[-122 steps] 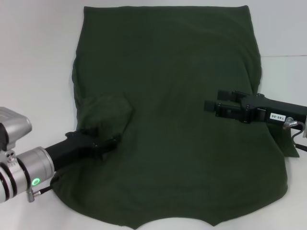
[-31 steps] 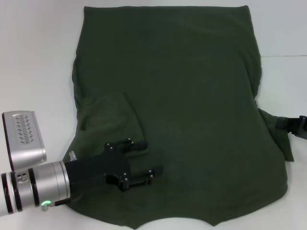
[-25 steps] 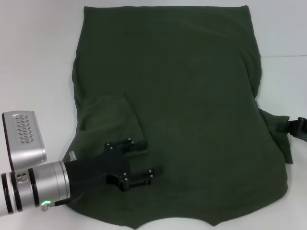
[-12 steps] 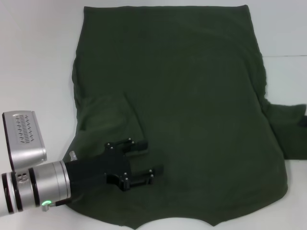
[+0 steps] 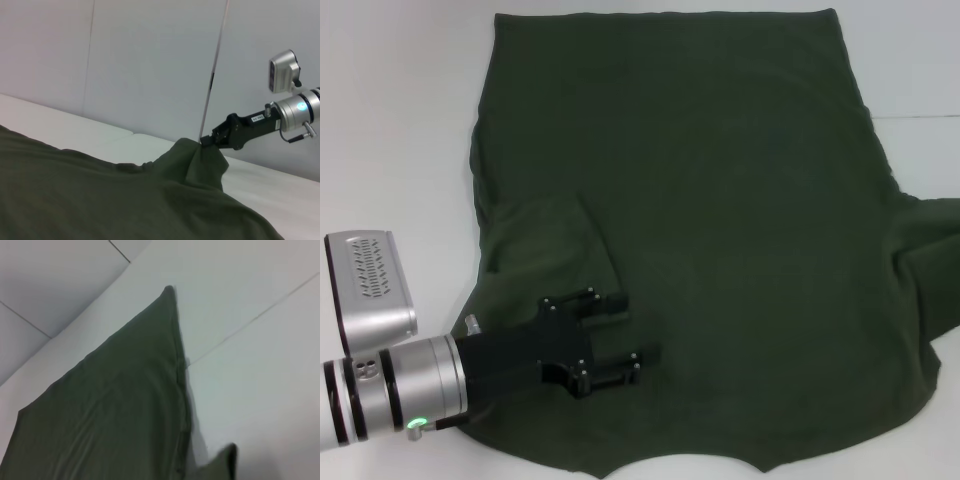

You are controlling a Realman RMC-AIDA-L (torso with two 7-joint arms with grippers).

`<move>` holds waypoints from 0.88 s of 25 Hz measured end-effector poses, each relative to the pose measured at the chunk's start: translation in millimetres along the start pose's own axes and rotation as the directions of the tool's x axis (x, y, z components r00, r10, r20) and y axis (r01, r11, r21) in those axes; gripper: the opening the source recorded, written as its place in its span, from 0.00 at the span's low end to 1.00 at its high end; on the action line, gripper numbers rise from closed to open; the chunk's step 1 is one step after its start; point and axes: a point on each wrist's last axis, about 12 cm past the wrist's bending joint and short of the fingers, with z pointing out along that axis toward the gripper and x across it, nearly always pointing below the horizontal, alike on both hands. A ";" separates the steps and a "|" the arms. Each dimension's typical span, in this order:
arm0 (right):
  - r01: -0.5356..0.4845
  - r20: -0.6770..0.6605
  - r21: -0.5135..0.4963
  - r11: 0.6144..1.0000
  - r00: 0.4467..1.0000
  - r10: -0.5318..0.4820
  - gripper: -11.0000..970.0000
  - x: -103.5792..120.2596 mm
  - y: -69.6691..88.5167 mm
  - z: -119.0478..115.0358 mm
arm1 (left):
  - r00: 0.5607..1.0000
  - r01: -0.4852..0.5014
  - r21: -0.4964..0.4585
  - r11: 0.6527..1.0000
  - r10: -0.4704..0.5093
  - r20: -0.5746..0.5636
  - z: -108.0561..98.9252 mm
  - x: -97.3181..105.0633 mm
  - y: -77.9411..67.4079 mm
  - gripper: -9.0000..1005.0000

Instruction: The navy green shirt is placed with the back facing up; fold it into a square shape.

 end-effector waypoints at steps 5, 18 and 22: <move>0.051 0.007 0.003 0.999 0.999 -0.051 0.06 -11.9 2.6 -0.5 | 1.000 0.000 0.000 1.000 0.000 0.000 0.1 -0.1 0.1 0.76; 0.143 -0.012 -0.036 0.989 0.990 -0.144 0.06 -26.4 23.4 14.9 | 1.000 -0.002 0.003 1.000 0.002 0.001 1.1 -1.4 0.6 0.76; 0.160 -0.040 -0.075 0.984 0.986 -0.163 0.06 -24.4 33.2 21.3 | 1.000 0.001 0.001 1.000 -0.001 -0.002 2.7 -1.2 1.0 0.76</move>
